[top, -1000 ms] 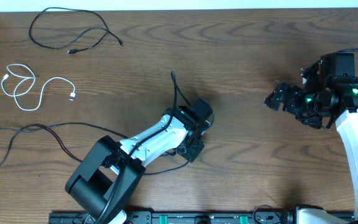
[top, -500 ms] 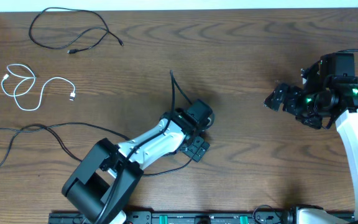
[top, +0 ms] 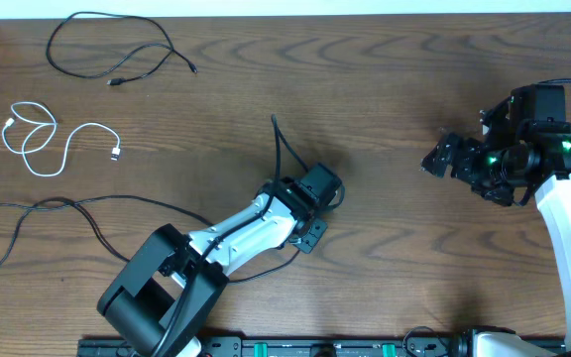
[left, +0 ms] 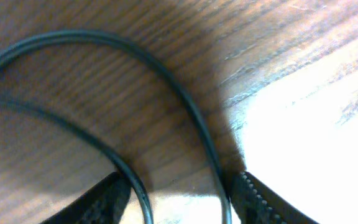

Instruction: Untangle cables

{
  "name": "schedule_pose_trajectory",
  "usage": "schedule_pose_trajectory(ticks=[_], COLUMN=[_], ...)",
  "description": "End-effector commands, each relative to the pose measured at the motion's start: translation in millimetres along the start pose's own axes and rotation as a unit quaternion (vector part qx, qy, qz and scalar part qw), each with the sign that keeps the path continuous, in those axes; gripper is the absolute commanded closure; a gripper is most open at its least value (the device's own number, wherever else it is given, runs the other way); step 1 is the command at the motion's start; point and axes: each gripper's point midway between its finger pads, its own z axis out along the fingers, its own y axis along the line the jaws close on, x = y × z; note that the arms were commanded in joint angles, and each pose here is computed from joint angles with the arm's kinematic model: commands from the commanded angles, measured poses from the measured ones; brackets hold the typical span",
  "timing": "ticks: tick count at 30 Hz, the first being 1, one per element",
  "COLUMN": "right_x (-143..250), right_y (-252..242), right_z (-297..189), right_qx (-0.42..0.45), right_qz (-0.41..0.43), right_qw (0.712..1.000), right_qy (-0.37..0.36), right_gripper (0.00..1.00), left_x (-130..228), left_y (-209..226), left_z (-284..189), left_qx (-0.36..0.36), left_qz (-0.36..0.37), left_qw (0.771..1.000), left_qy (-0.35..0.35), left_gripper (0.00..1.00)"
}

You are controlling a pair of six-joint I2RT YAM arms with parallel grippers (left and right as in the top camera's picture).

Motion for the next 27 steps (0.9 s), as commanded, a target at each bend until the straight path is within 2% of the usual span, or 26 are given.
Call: schedule_pose_trajectory(ticks=[1, 3, 7, 13, 19, 22, 27], right_x=[3, 3, 3, 3, 2, 2, 2], right_y=[2, 2, 1, 2, 2, 2, 1], right_z=[2, 2, 2, 2, 2, 2, 2], right_qx=[-0.002, -0.002, -0.002, -0.002, -0.002, -0.003, -0.001], right_qz=[-0.001, -0.003, -0.007, -0.011, -0.011, -0.011, -0.011], right_qw=[1.0, 1.0, 1.0, 1.0, 1.0, 1.0, 1.0], right_qy=[0.005, 0.005, 0.005, 0.005, 0.003, 0.003, 0.003], right_gripper=[0.01, 0.01, 0.01, 0.01, 0.01, 0.01, 0.01], left_x=[29, 29, 29, 22, 9, 2, -11], left_y=[17, 17, 21, 37, 64, 79, 101], left_z=[19, 19, 19, 15, -4, -20, -51], left_qx=[-0.041, -0.041, -0.042, -0.046, -0.046, -0.043, -0.028], left_qz=[-0.017, -0.018, -0.032, -0.131, -0.245, -0.314, -0.438], left_qw=[0.998, 0.998, 0.998, 0.99, 0.968, 0.948, 0.894], left_qy=[0.047, 0.047, 0.047, 0.035, -0.004, -0.034, -0.095], left_gripper=[0.6, 0.68, 0.92, 0.93, 0.93, 0.93, 0.93])
